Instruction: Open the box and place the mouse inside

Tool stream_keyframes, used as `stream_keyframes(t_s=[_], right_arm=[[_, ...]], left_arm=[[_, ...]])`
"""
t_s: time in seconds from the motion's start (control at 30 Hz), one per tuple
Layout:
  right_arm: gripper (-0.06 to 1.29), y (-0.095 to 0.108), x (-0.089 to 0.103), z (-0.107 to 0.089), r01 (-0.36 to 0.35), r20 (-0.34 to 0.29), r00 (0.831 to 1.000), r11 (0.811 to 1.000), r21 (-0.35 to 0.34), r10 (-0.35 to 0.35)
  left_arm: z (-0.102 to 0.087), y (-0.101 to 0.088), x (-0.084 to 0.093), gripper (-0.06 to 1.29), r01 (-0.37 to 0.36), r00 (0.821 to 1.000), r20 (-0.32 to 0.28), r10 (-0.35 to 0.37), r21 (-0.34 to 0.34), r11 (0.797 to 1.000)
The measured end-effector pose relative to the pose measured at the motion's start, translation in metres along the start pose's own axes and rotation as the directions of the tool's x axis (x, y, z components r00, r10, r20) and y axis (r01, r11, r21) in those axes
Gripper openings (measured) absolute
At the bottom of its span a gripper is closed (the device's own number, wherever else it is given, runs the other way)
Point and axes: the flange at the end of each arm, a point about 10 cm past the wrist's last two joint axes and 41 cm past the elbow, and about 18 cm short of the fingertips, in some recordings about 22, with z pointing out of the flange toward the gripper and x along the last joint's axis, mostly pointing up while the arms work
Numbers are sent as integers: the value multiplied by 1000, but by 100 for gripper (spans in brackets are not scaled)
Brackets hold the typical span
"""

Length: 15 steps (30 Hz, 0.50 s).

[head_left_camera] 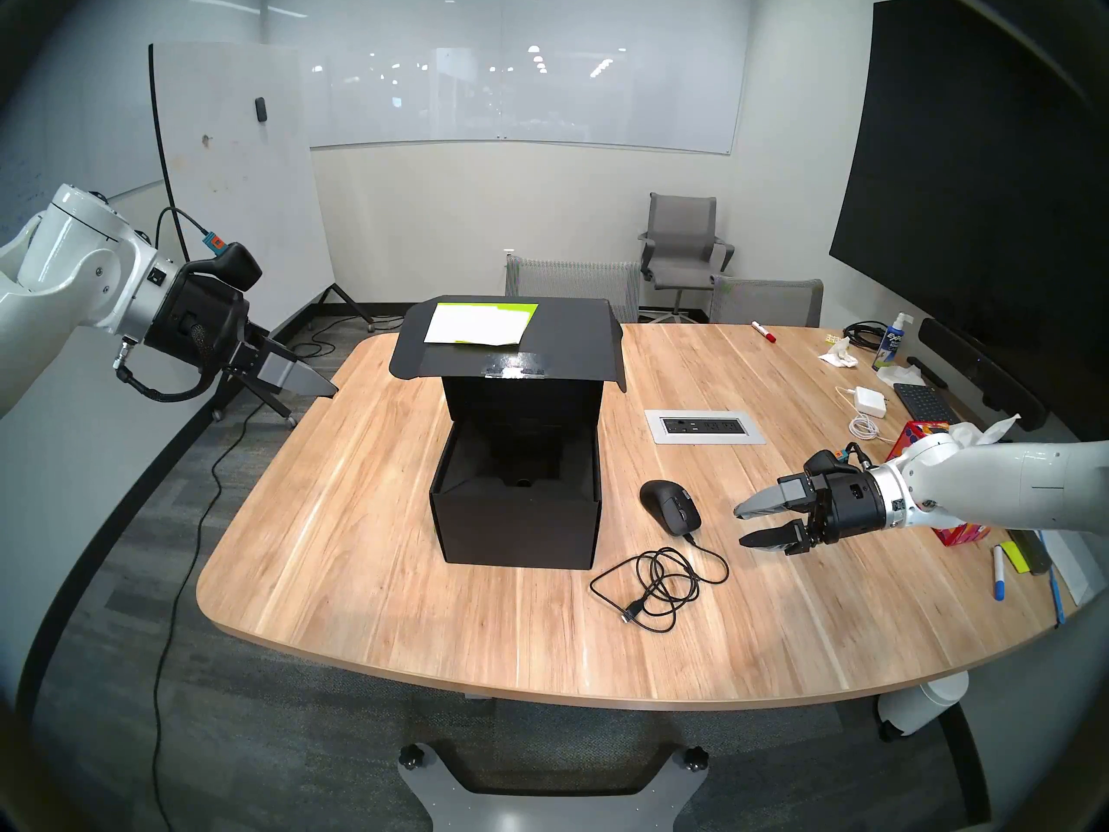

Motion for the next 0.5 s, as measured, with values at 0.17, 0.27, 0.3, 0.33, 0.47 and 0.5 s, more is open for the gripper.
stream_keyframes(t_s=[0.17, 0.27, 0.3, 0.33, 0.47, 0.5], right_arm=[[123, 0, 0, 0, 0, 0, 1000, 1000, 0, 0], [123, 0, 0, 0, 0, 0, 1000, 1000, 0, 0], [123, 0, 0, 0, 0, 0, 1000, 1000, 0, 0], [123, 0, 0, 0, 0, 0, 1000, 1000, 0, 0], [123, 0, 0, 0, 0, 0, 1000, 1000, 0, 0], [123, 0, 0, 0, 0, 0, 1000, 1000, 0, 0]], left_arm=[[7, 8, -1, 127, -15, 1000, 15, 15, -19, 1000], [12, 15, -2, 127, -28, 999, 26, 29, -36, 999], [14, 17, -2, 127, -32, 999, 30, 34, -41, 999], [16, 20, -2, 127, -39, 999, 34, 40, -48, 998], [24, 32, -4, 127, -63, 996, 51, 67, -75, 995], [28, 39, -4, 127, -77, 995, 58, 82, -89, 993]])
